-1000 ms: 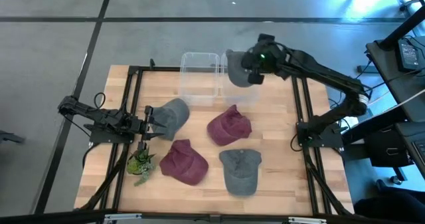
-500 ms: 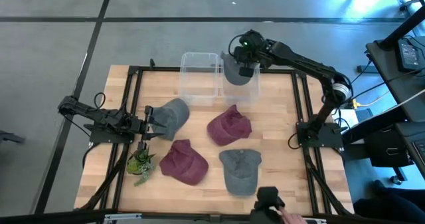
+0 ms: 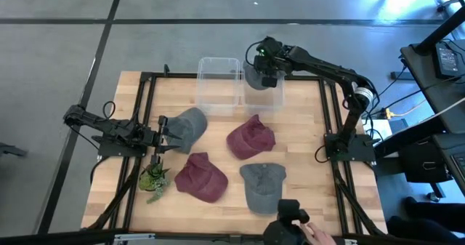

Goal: Pick & Place hat
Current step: Put the top right black cap into the right transparent bin

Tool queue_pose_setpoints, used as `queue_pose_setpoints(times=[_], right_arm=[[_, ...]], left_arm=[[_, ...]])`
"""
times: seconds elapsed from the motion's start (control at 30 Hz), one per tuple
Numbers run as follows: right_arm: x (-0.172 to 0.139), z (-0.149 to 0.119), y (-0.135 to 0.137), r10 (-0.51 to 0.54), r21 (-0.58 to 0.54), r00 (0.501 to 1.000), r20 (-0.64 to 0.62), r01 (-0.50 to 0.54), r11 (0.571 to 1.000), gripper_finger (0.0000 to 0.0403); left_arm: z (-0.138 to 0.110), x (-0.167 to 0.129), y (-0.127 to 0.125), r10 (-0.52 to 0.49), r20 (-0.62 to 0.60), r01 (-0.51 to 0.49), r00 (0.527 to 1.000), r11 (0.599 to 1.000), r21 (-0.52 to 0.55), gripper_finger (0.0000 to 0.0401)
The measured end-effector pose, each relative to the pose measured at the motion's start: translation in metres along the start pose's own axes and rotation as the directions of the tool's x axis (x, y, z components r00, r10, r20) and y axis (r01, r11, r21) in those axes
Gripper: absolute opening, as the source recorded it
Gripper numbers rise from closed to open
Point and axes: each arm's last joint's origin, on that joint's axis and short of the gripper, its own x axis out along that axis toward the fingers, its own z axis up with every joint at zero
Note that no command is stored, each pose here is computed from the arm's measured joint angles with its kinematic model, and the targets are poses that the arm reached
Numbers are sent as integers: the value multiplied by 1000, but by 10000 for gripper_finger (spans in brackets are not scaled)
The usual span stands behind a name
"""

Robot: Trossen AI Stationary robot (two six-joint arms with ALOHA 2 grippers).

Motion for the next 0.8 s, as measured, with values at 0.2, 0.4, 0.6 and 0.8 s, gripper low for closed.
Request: queue_pose_setpoints(times=[0.2, 0.4, 0.6, 0.8], right_arm=[[-6, 1, -4, -12, -2, 1000, -6, 12, 1000, 118], [-30, 6, -19, -38, 10, 999, -6, 38, 999, 166], [-52, 11, -33, -64, 36, 998, 27, 63, 997, 178], [-57, 12, -36, -72, 55, 997, 35, 70, 996, 179]], left_arm=[[0, 0, 0, 0, 0, 0, 1000, 1000, 0, 127], [0, 0, 0, 0, 0, 0, 1000, 1000, 0, 127], [0, 0, 0, -1, 0, 1, 1000, 1000, 0, 127], [0, 0, 0, -1, 0, 1, 1000, 1000, 0, 127]])
